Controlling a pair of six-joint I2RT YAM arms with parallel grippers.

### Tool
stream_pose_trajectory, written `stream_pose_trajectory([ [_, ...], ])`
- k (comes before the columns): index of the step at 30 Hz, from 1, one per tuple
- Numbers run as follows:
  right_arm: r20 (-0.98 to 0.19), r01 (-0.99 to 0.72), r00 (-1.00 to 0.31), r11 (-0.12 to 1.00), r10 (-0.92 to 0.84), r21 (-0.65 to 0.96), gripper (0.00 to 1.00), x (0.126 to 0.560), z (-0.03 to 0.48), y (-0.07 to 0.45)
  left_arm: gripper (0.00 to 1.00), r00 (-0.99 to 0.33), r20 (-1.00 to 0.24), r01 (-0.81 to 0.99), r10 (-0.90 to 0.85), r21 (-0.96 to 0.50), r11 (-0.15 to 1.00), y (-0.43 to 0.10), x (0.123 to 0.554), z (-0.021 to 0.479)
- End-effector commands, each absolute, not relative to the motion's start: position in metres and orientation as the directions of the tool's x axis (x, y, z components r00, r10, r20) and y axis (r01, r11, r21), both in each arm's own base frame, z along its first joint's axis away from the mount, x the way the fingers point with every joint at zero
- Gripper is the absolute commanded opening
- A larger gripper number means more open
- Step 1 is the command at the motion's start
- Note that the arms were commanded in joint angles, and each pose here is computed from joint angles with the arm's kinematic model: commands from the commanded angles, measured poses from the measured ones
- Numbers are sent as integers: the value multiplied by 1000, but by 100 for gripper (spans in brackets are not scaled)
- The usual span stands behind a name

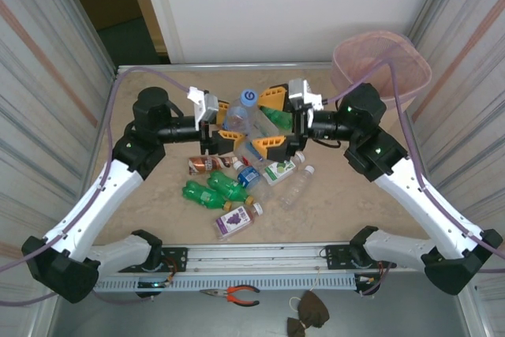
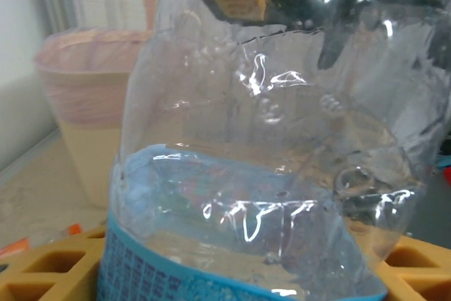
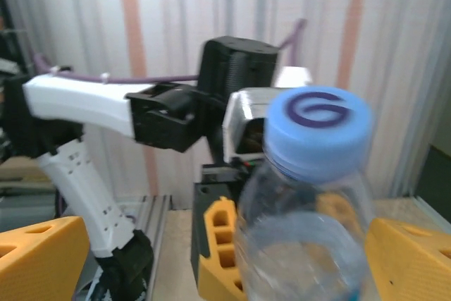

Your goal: Put the plastic bottles in the bin

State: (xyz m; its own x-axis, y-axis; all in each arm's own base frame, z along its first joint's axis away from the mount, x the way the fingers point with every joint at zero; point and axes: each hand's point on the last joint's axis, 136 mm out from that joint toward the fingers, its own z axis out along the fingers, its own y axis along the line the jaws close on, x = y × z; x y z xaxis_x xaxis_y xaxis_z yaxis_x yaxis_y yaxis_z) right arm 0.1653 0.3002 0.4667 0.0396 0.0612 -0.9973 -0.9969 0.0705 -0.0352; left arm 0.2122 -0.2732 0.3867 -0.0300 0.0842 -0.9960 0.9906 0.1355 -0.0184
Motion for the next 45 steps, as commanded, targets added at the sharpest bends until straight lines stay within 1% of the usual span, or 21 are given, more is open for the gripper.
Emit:
stream_pose_trajectory([
  [1,-981,-983,182,43,69,-180,99,147,478,306,66,64,-998,997,27,65,36,-277,180,422],
  [3,-981,-983,183,41,65,-180,99,147,478,312,66,75,-997,997,25,75,-3,-281,170,424],
  [6,-983,-985,175,23,55,-174,98,146,476,319,65,84,-996,996,21,83,-26,-283,163,426],
  [8,-984,-985,170,44,48,-168,97,150,474,322,65,94,-995,995,18,93,-32,-284,160,427],
  [10,-985,-983,165,92,40,-161,97,158,474,323,64,95,-995,995,28,94,-15,-284,162,425],
  [13,-990,-970,137,208,37,-127,97,177,475,320,63,91,-995,995,45,92,27,-284,168,422],
  [15,-993,-965,117,240,33,-106,97,182,475,319,63,93,-995,995,45,95,34,-283,168,422],
  [16,-993,-968,113,231,31,-103,97,181,476,319,63,97,-994,995,40,98,33,-283,168,424],
  [21,-999,-994,37,106,-17,-39,93,167,464,330,63,109,-994,993,33,110,44,-282,169,428],
  [23,-999,-998,8,66,-41,-10,89,162,457,335,63,110,-993,992,37,112,57,-282,171,428],
  [27,-998,-997,-8,72,-60,3,83,162,451,339,63,113,-993,992,38,115,60,-282,172,427],
  [32,-998,-994,-11,108,-62,5,72,167,450,338,64,106,-993,992,44,109,67,-283,175,425],
  [39,-999,-990,-2,139,-45,-4,63,170,457,334,66,109,-993,991,38,111,79,-283,176,423],
  [41,-999,-988,0,157,-43,-7,62,172,458,333,67,112,-993,990,36,114,84,-282,176,424],
  [43,-999,-987,6,162,-39,-12,62,172,461,332,70,113,-993,989,37,116,89,-281,176,424],
  [45,-999,-985,8,175,-36,-14,61,174,463,330,76,118,-992,988,36,121,98,-280,176,425],
])
